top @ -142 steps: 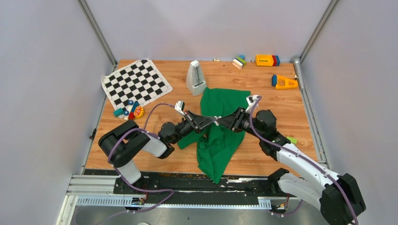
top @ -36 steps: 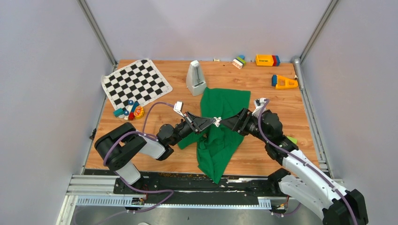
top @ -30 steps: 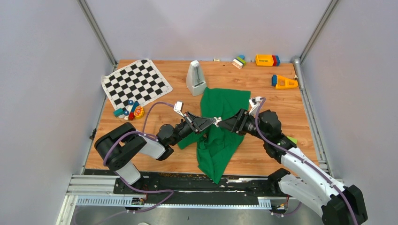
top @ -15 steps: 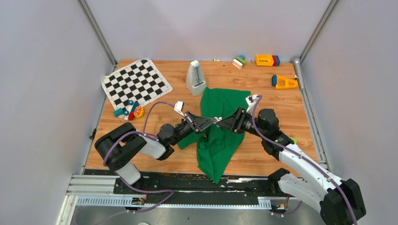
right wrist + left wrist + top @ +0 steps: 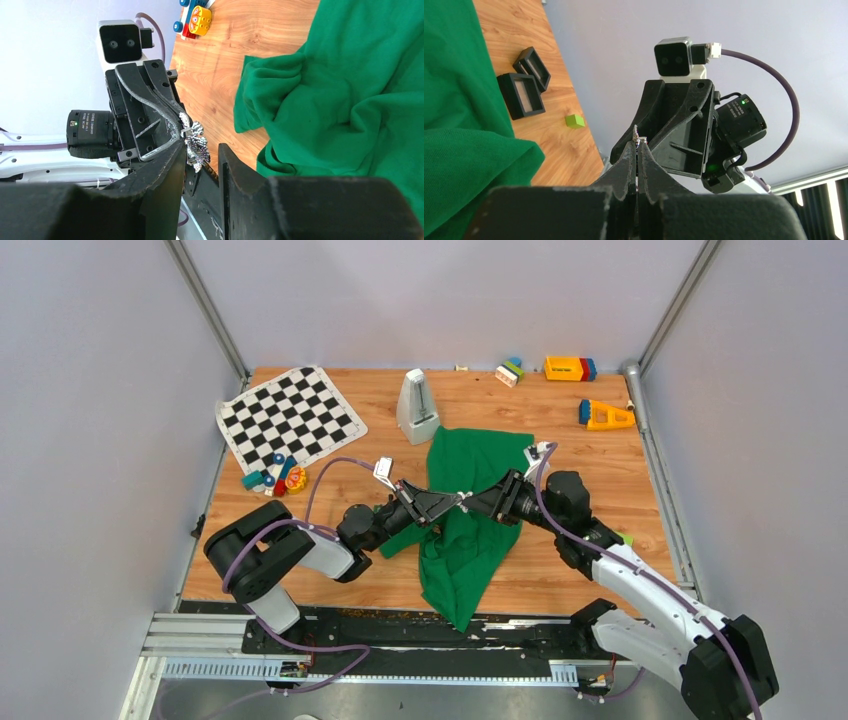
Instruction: Remove the brooch from the garment
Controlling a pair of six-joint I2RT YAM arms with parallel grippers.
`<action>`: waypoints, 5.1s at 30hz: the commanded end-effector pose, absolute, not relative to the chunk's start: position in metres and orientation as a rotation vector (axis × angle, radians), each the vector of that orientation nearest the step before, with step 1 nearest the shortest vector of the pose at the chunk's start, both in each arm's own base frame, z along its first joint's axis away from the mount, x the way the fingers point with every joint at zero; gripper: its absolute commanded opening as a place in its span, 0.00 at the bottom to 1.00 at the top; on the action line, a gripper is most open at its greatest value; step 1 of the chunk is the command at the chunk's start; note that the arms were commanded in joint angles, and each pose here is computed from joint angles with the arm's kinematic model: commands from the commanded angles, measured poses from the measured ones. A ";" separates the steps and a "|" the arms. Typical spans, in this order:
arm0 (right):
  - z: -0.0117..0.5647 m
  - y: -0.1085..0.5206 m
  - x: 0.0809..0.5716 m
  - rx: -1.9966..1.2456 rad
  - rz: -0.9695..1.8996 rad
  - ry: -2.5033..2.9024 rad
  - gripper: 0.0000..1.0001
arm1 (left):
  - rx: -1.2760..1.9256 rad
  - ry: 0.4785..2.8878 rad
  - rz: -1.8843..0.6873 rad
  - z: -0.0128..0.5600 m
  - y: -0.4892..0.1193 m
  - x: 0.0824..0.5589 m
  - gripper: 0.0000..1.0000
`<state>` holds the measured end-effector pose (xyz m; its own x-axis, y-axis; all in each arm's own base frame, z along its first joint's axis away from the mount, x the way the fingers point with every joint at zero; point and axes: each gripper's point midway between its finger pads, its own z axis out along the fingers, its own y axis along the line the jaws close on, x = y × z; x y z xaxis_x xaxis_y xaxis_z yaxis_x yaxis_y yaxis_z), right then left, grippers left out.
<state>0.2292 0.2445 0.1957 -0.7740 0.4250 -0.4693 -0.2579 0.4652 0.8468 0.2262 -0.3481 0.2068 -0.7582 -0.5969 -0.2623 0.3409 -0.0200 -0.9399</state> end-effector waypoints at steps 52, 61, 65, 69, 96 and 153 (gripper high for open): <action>0.199 0.218 0.234 0.286 1.285 2.020 0.40 | -0.039 1.486 -1.815 0.259 -0.353 0.208 0.00; 0.211 0.213 0.231 0.278 1.278 1.983 0.56 | -0.049 1.530 -1.757 0.256 -0.349 0.210 0.00; 0.208 0.208 0.229 0.303 1.244 1.993 0.58 | -0.051 1.539 -1.742 0.255 -0.348 0.211 0.00; 0.210 0.206 0.229 0.298 1.238 1.983 0.58 | -0.047 1.545 -1.731 0.255 -0.347 0.211 0.00; 0.140 0.076 0.228 0.882 0.389 2.074 0.70 | -0.077 2.374 -1.046 0.067 -0.324 0.291 0.00; 0.066 0.043 0.344 1.706 0.026 2.025 0.33 | 0.511 1.904 -0.550 0.163 -0.264 0.308 0.00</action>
<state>0.3349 0.0469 0.0632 -0.1432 0.9281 -0.3436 0.9152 0.2564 0.3110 0.3053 -0.2633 0.1447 -0.4268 0.1195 -0.8964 0.5654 0.8089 -0.1614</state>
